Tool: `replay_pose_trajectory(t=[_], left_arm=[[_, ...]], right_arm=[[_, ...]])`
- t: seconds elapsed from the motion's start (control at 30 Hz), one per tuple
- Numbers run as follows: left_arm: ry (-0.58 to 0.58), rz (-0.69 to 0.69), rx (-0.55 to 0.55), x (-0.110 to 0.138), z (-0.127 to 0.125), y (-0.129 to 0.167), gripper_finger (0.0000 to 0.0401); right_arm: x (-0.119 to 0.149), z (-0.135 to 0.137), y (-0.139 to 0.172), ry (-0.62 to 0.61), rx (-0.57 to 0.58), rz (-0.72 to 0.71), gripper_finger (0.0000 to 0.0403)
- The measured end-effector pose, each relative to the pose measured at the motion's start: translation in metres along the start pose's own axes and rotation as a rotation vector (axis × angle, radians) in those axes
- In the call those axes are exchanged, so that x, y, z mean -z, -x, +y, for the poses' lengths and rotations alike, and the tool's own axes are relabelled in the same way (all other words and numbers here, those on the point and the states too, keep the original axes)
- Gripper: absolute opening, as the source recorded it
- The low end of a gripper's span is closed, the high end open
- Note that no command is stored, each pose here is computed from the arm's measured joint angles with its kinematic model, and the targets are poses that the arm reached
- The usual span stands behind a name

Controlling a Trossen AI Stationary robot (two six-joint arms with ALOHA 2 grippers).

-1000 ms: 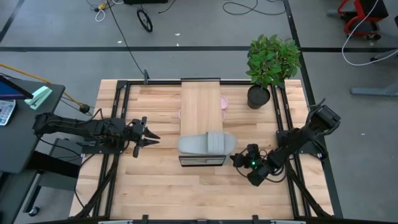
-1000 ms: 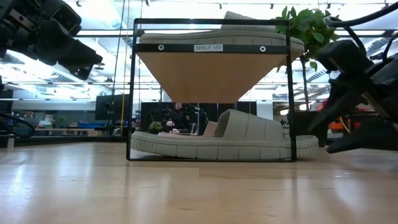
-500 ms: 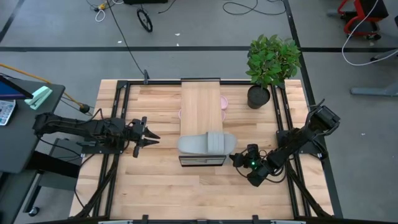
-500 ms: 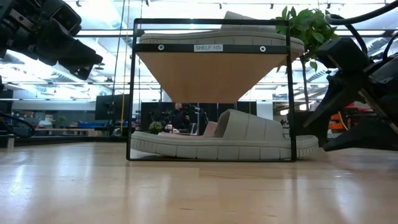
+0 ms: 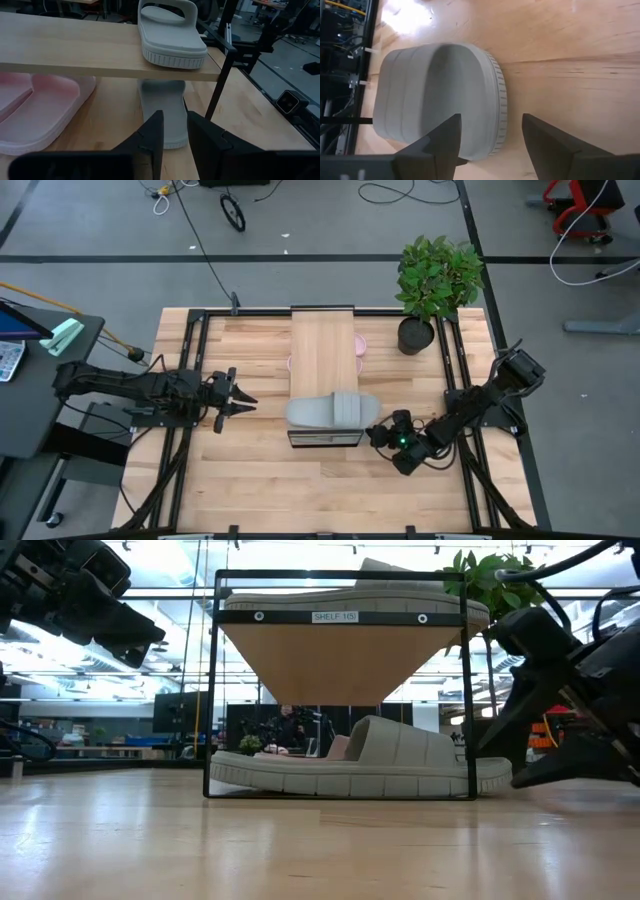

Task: Pick and place slides into the shelf
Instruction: Put the gray slipper on the shelf

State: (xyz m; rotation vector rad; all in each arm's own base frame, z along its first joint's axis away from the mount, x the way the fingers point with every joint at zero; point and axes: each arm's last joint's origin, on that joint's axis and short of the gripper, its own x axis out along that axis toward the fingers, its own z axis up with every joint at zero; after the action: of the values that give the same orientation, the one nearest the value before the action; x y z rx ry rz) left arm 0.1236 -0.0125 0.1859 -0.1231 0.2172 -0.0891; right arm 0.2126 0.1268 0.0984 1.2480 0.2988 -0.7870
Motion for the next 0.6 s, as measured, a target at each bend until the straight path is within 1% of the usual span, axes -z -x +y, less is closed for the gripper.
replay_pose_trajectory(t=[0.27, 0.37, 0.47, 0.53, 0.6], left_arm=[[0.0, 0.0, 0.0, 0.0, 0.0, 0.0, 0.0094], [0.0, 0.0, 0.0, 0.0, 0.0, 0.0, 0.0091], [-0.01, 0.0, 0.0, 0.0, 0.0, 0.0, 0.009], [-0.011, 0.0, 0.0, 0.0, 0.0, 0.0, 0.0091], [-0.012, 0.0, 0.0, 0.0, 0.0, 0.0, 0.0093]], right_arm=[[-0.0054, 0.0021, -0.006, 0.016, 0.026, 0.006, 0.0215], [-0.0055, 0.0022, -0.0062, 0.029, 0.028, 0.01, 0.0205], [-0.0052, 0.0021, -0.0062, 0.039, 0.032, 0.021, 0.017], [-0.005, 0.0021, -0.0062, 0.042, 0.034, 0.027, 0.013], [-0.005, 0.002, -0.0062, 0.043, 0.036, 0.028, 0.008]])
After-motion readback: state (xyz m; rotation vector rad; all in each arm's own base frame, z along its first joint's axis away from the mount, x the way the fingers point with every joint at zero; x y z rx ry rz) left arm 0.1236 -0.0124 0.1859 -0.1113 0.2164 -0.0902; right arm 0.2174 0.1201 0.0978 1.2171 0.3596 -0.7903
